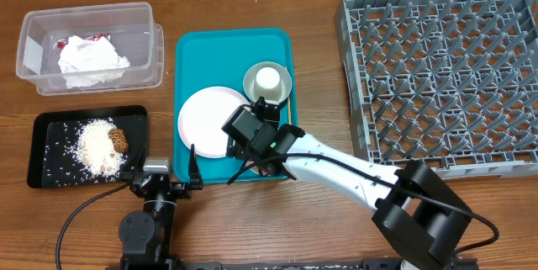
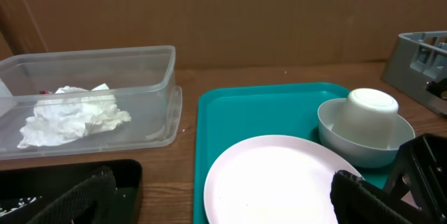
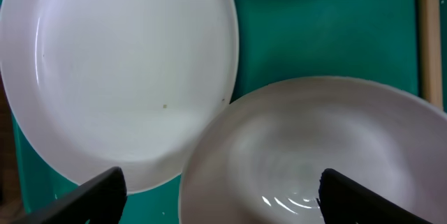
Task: Sort waste into correct bins and load items into the dishwasher
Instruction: 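Lower the right gripper onto the white bowl's rim and grasp it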
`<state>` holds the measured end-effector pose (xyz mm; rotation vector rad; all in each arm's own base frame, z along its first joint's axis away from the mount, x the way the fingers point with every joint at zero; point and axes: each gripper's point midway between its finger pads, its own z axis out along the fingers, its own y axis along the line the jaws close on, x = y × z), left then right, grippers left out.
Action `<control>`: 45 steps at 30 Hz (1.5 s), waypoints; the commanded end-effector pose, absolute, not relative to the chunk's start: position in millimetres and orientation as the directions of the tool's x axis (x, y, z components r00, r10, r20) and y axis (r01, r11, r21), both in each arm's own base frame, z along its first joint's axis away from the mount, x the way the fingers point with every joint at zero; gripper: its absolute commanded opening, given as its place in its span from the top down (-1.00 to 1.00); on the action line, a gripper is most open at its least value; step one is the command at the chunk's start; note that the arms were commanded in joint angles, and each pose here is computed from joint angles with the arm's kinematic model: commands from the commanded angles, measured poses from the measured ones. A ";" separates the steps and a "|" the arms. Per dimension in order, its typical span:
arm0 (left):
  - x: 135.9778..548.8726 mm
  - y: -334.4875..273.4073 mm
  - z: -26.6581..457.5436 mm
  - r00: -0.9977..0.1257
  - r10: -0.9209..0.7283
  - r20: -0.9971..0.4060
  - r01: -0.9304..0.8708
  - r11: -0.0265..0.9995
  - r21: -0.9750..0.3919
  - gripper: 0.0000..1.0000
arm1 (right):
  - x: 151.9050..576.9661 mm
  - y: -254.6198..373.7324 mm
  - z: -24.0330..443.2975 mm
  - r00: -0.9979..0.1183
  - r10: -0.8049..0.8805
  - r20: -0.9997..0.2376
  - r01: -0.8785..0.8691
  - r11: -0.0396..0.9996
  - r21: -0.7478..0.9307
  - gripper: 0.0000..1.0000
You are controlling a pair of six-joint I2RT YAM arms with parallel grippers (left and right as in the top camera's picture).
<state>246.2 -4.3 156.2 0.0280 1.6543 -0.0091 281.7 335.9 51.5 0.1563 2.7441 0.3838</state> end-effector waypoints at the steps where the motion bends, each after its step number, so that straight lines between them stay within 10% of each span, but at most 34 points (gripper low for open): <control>1: 246.1 -1.0 156.3 -0.075 0.000 -0.997 0.006 1.000 -0.001 -0.99 | 286.5 343.1 45.7 -0.922 0.154 -0.355 0.056 0.960 0.273 -0.74; 8: 246.1 -1.0 156.3 -0.075 0.000 -0.997 0.006 1.000 -0.001 -1.00 | 284.1 341.6 23.7 -0.933 0.139 -0.332 0.060 0.970 0.236 -0.67; 27: 246.1 -1.0 156.2 -0.075 0.000 -0.997 0.006 1.000 -0.001 -0.99 | 288.9 354.0 58.2 -0.940 0.127 -0.317 0.050 0.969 0.241 0.43; 45: 246.1 -1.1 156.2 -0.075 0.000 -0.997 0.007 1.000 -0.001 -0.99 | 276.2 350.3 32.5 -0.958 0.097 -0.270 0.045 0.981 0.191 0.47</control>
